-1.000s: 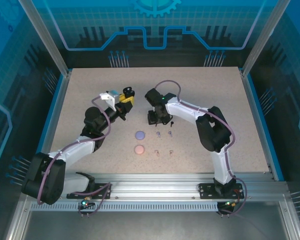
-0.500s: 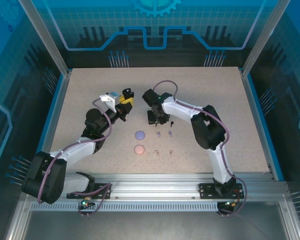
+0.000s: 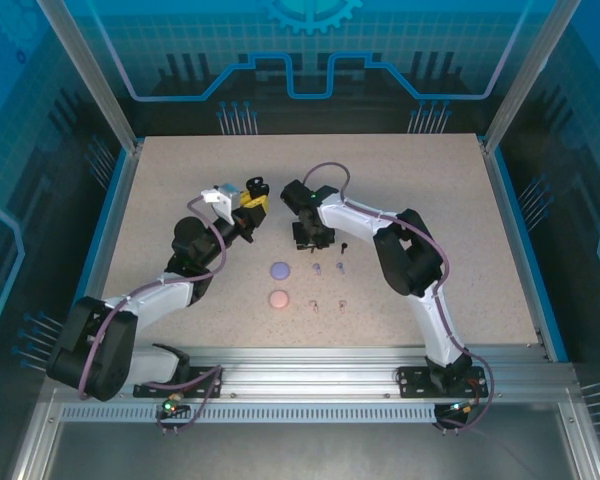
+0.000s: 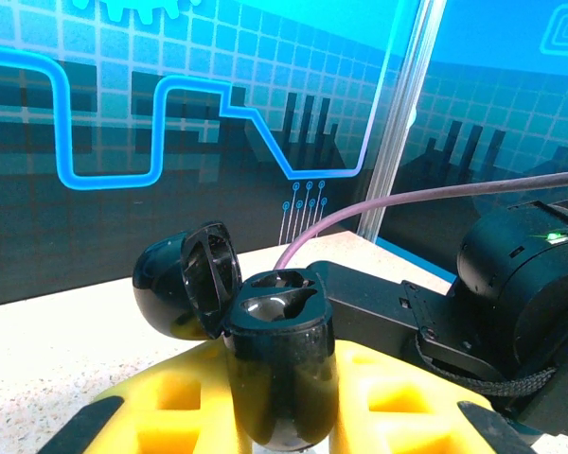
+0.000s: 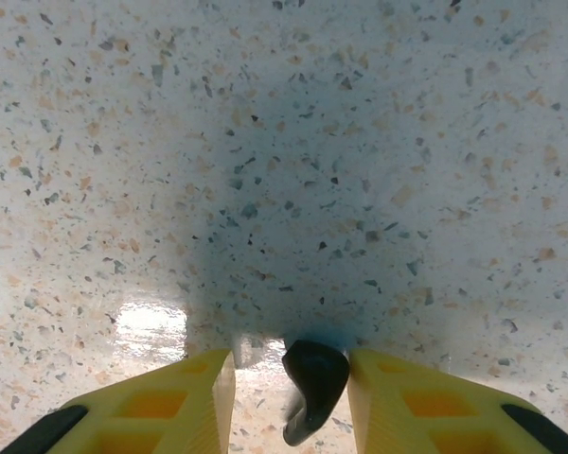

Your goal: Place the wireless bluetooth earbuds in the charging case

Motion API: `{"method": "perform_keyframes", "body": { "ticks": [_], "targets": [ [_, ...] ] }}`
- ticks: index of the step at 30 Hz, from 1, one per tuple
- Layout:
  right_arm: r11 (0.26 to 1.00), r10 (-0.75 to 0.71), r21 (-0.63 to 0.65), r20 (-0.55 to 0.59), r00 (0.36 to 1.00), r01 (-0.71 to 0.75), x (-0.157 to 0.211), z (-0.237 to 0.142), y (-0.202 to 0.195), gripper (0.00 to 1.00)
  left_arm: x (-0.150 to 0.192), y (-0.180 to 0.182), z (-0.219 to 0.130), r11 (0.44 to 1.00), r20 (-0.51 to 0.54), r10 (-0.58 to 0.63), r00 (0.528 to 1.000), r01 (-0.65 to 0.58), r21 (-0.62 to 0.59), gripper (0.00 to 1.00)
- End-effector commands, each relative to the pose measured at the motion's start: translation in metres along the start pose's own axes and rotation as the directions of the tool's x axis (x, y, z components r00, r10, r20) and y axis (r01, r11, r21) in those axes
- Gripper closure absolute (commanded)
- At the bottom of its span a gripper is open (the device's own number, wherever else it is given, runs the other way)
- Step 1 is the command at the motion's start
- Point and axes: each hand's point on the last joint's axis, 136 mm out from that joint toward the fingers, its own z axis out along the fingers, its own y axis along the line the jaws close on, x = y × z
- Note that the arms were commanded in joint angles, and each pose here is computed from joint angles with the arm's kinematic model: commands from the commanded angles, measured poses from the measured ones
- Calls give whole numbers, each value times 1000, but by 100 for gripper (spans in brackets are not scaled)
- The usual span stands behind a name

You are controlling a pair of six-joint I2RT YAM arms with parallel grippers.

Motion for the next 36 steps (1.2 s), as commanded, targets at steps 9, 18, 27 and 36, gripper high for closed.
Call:
{"method": "perform_keyframes", "body": {
  "ticks": [9, 18, 27, 36],
  "targets": [
    [999, -10, 31, -25, 1000, 11, 7, 11, 4, 68, -1, -3, 2, 1000, 32, 6, 999, -7, 15, 100],
    [1000, -16, 20, -23, 1000, 16, 2, 14, 3, 70, 3, -6, 3, 999, 24, -2, 1000, 1, 32, 100],
    [999, -37, -15, 0, 999, 37, -3, 9, 7, 82, 5, -10, 4, 999, 18, 0, 1000, -1, 47, 100],
    [997, -8, -77, 156, 988, 20, -29, -45, -4, 84, 2, -16, 3, 997, 30, 9, 1000, -11, 75, 100]
  ]
}}
